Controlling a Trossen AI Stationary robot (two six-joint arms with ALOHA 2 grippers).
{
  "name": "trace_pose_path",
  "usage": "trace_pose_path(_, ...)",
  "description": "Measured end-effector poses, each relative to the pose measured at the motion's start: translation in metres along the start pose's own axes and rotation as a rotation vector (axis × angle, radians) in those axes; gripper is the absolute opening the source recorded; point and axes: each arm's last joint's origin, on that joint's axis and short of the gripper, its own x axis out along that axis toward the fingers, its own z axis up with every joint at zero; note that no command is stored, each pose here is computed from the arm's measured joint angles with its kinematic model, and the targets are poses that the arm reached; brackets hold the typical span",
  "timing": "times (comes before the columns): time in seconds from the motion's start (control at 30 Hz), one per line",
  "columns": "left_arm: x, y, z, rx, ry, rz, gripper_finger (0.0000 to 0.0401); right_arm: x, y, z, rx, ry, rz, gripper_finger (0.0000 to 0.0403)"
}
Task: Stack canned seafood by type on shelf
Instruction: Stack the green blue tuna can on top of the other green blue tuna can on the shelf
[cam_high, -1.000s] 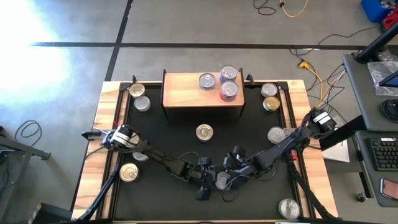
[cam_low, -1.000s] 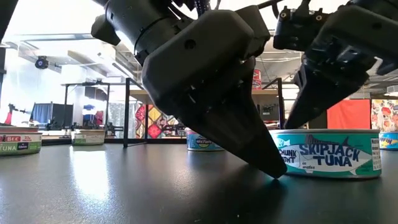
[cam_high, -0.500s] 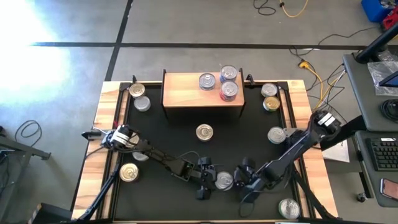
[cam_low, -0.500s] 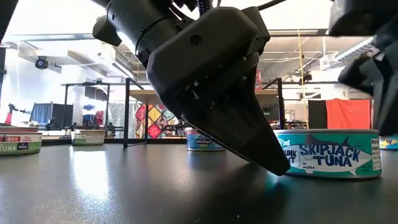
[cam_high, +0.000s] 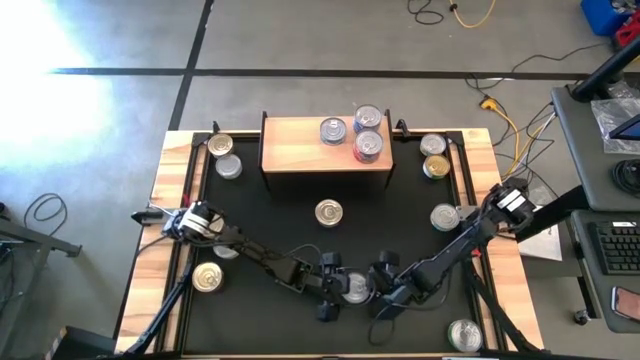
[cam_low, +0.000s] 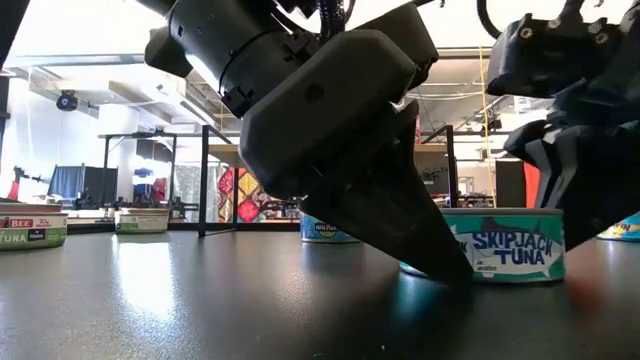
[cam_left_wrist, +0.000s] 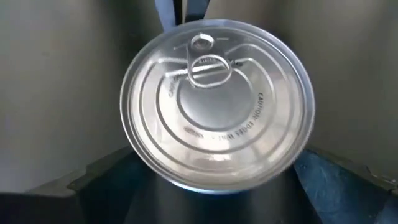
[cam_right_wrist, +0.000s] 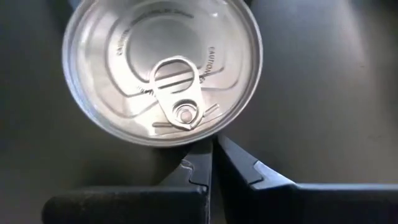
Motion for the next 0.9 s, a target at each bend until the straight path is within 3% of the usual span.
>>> trace_pose_path(0.53, 0.02, -0.007, -0.004, -0.101, -0.102, 0.035, 0.0388, 0.001, 0.005, 0.002, -0.027, -0.041, 0.019, 0.0013)
trace_pose_path(0.77, 0.02, -0.007, -0.003, -0.104, -0.127, 0.056, 0.0347, -0.004, 0.005, 0.003, -0.032, 0.006, -0.015, 0.0013)
trace_pose_path(0.9, 0.009, -0.005, 0.004, -0.079, -0.111, 0.08, 0.0347, -0.018, 0.003, 0.007, -0.026, 0.051, -0.073, 0.0013)
